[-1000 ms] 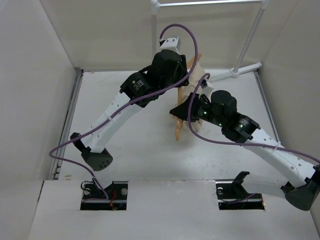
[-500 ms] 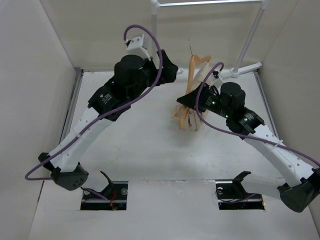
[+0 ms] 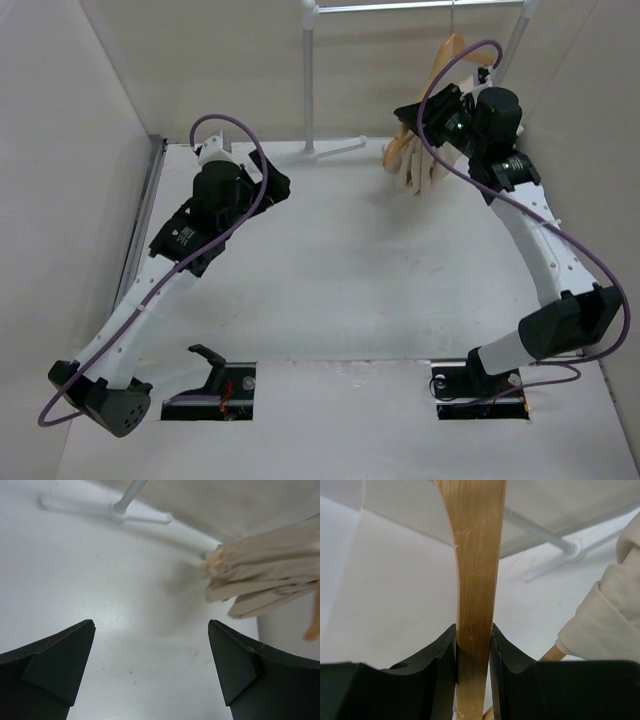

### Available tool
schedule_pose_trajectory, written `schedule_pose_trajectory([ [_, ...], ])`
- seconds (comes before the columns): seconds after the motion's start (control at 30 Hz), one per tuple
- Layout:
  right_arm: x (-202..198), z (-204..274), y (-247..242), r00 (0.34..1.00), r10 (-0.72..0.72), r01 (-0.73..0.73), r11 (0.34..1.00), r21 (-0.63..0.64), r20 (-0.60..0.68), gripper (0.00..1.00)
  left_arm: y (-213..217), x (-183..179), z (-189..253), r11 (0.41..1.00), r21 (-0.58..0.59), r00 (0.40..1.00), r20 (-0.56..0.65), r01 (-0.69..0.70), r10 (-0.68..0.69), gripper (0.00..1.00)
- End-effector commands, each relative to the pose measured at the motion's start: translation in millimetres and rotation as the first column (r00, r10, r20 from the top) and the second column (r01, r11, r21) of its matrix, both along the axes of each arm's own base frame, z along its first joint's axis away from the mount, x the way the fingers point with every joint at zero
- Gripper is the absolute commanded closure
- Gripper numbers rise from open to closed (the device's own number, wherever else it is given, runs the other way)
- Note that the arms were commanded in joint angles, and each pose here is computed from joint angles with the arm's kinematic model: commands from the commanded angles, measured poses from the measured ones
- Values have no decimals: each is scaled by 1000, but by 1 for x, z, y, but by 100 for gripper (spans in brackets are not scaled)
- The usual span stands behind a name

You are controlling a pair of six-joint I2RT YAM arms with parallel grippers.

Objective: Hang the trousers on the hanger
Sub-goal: Place the hanger at the clothesline.

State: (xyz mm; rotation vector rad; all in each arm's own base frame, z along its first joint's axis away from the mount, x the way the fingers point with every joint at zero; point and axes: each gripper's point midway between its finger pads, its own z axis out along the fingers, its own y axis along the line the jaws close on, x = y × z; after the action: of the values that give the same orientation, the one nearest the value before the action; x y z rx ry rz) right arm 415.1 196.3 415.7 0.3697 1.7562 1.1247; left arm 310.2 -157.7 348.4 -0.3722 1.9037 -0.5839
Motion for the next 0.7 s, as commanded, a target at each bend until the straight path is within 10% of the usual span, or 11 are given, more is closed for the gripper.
schedule_pose_trajectory([
  [0.0,16,85,-19,966,-45,35,998,45,254,94,0,-7,-25,998,-55,998,-58,13,-16,0],
  [0.67,120,56,-54,985,-90,78,994,82,147,94,20,-14,-69,999,-51,992,-126,-12,5,0],
])
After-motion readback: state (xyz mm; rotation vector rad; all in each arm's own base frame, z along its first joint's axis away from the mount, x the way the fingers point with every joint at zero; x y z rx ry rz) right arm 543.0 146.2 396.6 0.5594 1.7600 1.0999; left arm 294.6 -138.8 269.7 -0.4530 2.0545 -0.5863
